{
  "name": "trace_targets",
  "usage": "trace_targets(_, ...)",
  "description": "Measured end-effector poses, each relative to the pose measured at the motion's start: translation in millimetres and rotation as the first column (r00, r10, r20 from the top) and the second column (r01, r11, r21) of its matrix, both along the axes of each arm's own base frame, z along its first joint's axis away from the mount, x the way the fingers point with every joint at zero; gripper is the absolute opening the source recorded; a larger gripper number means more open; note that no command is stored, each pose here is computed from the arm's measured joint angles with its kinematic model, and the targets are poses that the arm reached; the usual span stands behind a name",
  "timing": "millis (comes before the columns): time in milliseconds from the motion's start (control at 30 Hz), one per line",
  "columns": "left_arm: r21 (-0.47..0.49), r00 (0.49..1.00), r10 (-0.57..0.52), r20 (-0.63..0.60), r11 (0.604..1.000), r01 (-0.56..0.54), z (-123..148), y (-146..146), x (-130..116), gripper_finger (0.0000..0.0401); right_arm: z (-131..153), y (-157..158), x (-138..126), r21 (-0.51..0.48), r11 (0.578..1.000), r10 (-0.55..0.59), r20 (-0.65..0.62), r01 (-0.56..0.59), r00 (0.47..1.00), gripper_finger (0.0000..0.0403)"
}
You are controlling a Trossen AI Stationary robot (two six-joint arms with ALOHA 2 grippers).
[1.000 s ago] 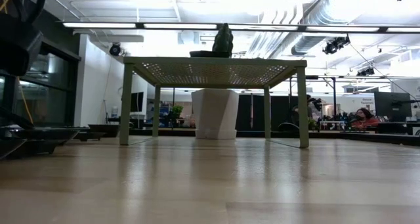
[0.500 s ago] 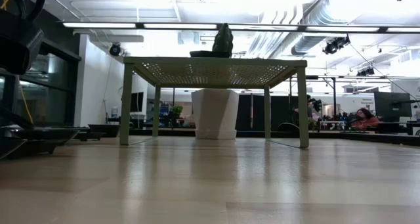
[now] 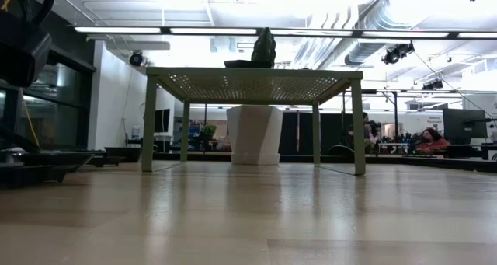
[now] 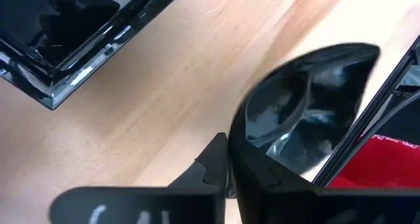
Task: Pick & Place Mini shaped plates
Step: Stack the leaf shaped plate on top of the leaf shaped plates on the shelf
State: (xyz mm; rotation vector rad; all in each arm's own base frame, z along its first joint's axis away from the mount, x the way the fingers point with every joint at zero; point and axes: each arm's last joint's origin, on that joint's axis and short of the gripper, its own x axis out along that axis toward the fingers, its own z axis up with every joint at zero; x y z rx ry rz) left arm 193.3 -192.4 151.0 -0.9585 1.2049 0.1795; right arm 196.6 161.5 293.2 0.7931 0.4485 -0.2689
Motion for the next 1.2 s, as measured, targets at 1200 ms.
trace_targets(1200,0.517,0.702,-0.046,0.711,0.71,-0.478,106,-15,49,0.0,-45,66,40,-0.262,0.941,-0.139,0.285,0.216,0.948,0.0103)
